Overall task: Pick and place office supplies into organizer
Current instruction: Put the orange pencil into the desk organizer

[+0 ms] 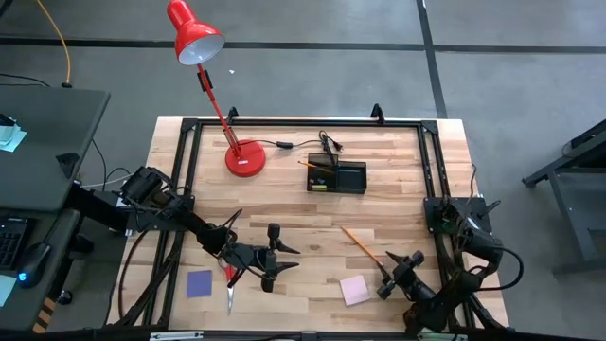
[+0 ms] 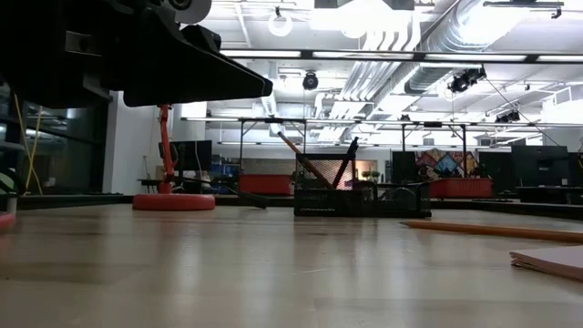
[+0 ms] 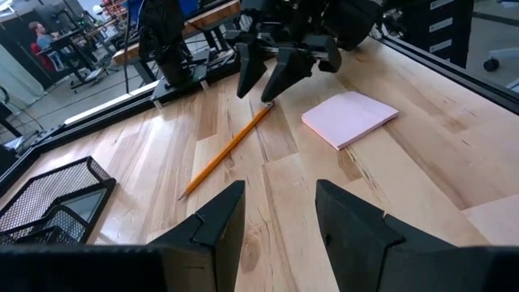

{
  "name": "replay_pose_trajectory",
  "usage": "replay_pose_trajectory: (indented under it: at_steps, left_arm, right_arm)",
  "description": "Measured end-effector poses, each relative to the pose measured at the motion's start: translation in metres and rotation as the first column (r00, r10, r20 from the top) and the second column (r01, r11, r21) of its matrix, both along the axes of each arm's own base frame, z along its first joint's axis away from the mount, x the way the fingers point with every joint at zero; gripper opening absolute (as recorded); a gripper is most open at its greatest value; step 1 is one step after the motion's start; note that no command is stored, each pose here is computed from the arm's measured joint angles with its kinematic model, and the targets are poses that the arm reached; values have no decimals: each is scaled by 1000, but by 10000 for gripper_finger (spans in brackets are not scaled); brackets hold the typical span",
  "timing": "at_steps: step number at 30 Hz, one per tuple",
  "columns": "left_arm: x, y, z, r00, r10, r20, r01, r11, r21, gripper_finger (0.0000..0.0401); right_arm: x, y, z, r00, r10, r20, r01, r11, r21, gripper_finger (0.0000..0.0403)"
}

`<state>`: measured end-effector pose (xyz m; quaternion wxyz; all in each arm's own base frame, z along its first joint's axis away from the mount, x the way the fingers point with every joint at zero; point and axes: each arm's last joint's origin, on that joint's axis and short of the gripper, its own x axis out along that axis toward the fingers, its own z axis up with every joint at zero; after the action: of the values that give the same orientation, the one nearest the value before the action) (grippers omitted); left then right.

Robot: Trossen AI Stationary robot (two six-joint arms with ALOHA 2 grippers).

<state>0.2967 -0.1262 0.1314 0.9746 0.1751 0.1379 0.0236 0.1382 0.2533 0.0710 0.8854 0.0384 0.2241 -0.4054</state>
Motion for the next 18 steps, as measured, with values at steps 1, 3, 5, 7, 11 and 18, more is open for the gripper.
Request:
replay_pose_trajectory:
  at_steps: [1,3,5,7,11,18]
  left_arm:
    - [0,0,0,1000,0,0,0,1000,0,143]
    - [0,0,0,1000,0,0,0,1000,0,143]
    - [0,0,0,1000,0,0,0,1000,0,143]
    - [0,0,0,1000,0,0,0,1000,0,143]
    - [0,0,0,1000,0,0,0,1000,0,143]
    - [0,0,0,1000,0,1,0,1000,0,143]
  right_arm:
    - [-1,-1,-2,1000,4,10,-5,1000,20,199]
    - [-4,-3,-5,999,19,34,-20,998,51,199]
    - [-6,-5,-10,998,26,55,-30,996,80,199]
    - [-6,-6,-14,998,24,56,-29,994,103,199]
    - [-6,-5,-15,997,27,66,-34,992,118,199]
    - [-5,-8,-23,999,21,48,-29,987,155,199]
